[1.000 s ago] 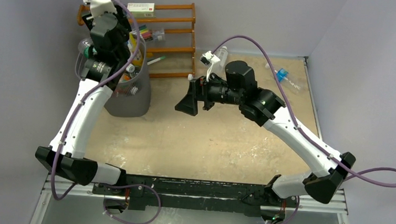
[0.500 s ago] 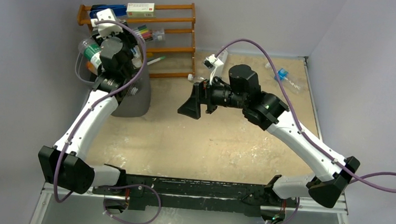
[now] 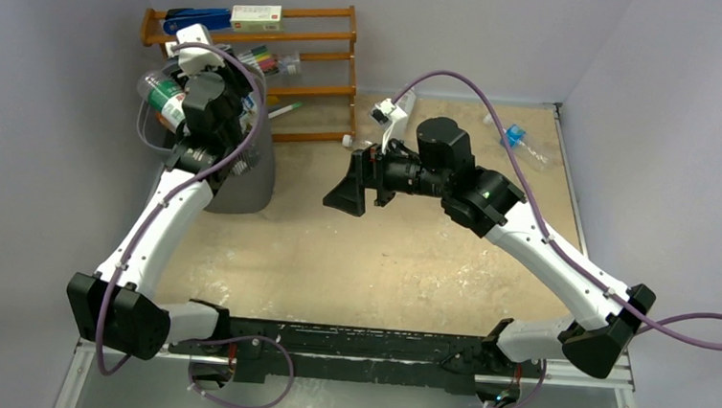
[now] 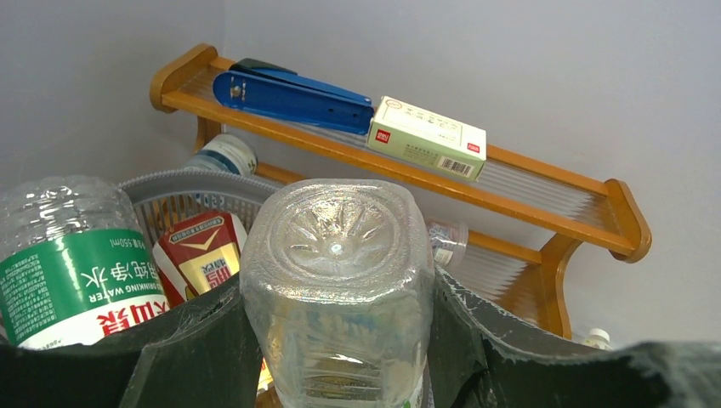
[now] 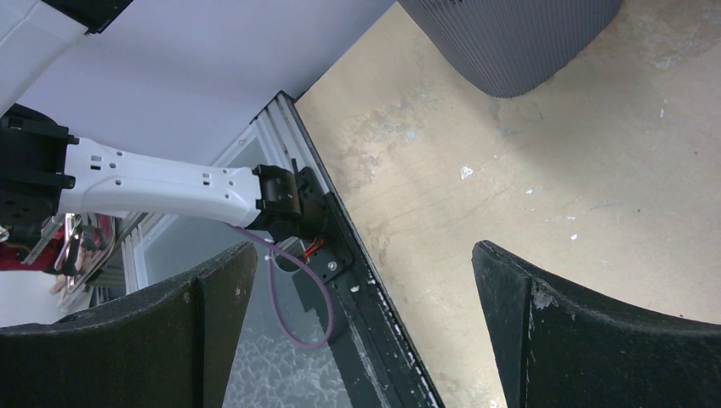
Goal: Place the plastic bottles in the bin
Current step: Place the plastic bottle in the trash bin.
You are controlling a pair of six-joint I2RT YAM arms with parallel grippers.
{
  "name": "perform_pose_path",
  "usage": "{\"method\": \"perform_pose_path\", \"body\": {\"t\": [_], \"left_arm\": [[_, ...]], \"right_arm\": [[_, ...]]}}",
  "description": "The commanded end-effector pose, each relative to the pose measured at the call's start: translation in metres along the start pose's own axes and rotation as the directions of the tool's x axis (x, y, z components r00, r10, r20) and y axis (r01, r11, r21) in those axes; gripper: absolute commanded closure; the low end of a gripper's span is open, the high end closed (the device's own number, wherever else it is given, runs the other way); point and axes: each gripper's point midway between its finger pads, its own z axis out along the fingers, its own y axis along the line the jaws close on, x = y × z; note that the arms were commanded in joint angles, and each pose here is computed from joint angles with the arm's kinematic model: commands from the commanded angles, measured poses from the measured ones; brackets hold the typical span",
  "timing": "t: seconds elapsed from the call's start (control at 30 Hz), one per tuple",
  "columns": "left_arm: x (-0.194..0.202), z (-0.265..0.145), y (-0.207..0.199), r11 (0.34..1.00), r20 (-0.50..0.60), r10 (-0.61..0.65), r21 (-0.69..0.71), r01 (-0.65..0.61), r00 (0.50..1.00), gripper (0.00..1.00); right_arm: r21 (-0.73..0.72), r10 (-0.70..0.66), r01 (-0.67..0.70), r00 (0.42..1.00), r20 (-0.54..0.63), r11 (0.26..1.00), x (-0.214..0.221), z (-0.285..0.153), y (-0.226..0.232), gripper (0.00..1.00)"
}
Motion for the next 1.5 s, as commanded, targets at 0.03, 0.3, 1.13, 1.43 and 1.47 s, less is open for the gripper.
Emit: {"method": "perform_pose_path", "body": {"t": [0.03, 0.3, 1.13, 1.43, 1.47], "left_arm": [[0.044, -0.01, 0.022, 0.992, -0.185, 0.098, -0.055, -0.11, 0.978, 0.57], [0.045, -0.014, 0.021, 0.993, -0.215, 0.094, -0.046, -0.106, 0.972, 0.33], [-0.054, -0.036, -0.015, 0.999, -0.277, -0.022, 0.04, 0.035, 0.961, 0.17], [-0.038, -0.067, -0.057, 0.947, -0.401, -0.047, 0.274, 0.169, 0.915, 0.16], [-0.038, -0.072, -0.059, 0.94, -0.412, -0.048, 0.29, 0.181, 0.91, 0.16]], "right_arm": [[-0.025, -0.009, 0.01, 0.999, 0.033, 1.0, -0.008, 0.002, 0.005, 0.0], [-0.013, -0.013, 0.013, 0.999, 0.033, 1.0, -0.008, 0.0, 0.004, 0.0], [0.235, 0.1, -0.114, 0.992, 0.071, 0.965, -0.036, 0.001, -0.086, 0.0], [0.453, 0.117, -0.182, 0.979, 0.168, 0.873, -0.059, -0.026, -0.234, 0.0], [0.461, 0.131, -0.198, 0.976, 0.173, 0.865, -0.059, -0.026, -0.251, 0.0]]}}
